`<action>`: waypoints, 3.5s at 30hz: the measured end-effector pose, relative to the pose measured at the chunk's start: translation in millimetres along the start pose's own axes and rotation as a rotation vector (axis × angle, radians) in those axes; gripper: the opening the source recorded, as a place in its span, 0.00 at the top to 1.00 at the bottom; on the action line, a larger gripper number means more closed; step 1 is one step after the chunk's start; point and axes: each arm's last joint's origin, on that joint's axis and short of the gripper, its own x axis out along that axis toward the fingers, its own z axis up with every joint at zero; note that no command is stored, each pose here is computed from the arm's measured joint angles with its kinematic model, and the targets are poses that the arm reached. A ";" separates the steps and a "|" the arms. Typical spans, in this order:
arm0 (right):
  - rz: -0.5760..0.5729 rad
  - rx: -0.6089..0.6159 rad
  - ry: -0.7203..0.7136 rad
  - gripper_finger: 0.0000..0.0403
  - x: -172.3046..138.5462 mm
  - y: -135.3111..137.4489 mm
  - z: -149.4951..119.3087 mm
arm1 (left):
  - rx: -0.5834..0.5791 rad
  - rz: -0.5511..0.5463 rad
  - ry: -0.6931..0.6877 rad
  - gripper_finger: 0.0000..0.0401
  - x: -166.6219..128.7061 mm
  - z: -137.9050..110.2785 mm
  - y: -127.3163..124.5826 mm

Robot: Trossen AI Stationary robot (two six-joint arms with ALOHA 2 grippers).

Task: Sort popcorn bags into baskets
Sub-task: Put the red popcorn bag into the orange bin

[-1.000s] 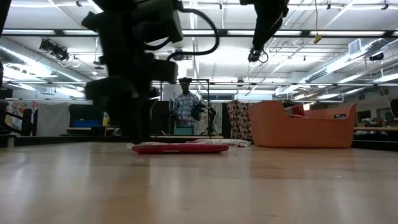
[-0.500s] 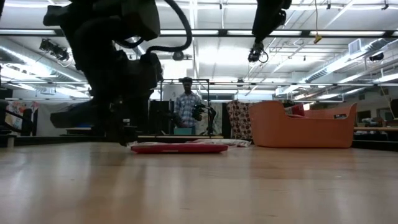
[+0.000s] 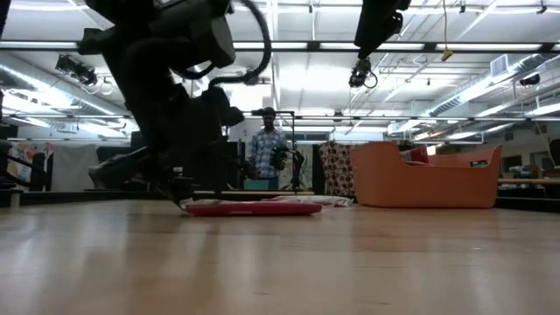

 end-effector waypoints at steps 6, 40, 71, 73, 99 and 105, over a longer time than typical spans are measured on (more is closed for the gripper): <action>0.000 -0.011 -0.009 0.33 0.0 0.2 0.9 | 0.045 -0.056 -0.089 0.46 3.5 0.7 7.1; 0.208 -0.432 -0.189 0.33 50.9 29.4 7.6 | -0.589 -0.182 -0.410 0.99 -66.8 -26.1 80.9; 0.291 -0.231 -0.469 0.47 122.7 45.0 -18.9 | -0.843 -0.082 -0.544 1.00 -83.8 -44.2 110.7; 0.292 -0.232 -0.478 0.49 124.3 46.4 -18.0 | -0.866 -0.081 -0.552 1.00 -84.1 -43.8 111.6; 0.171 -0.336 -0.256 0.92 95.5 38.6 -6.2 | -0.970 -0.030 -0.564 0.74 -95.6 -55.4 118.6; -0.060 -0.434 -0.178 0.93 63.4 20.9 11.1 | -1.037 0.006 -0.568 0.75 -102.6 -68.5 125.9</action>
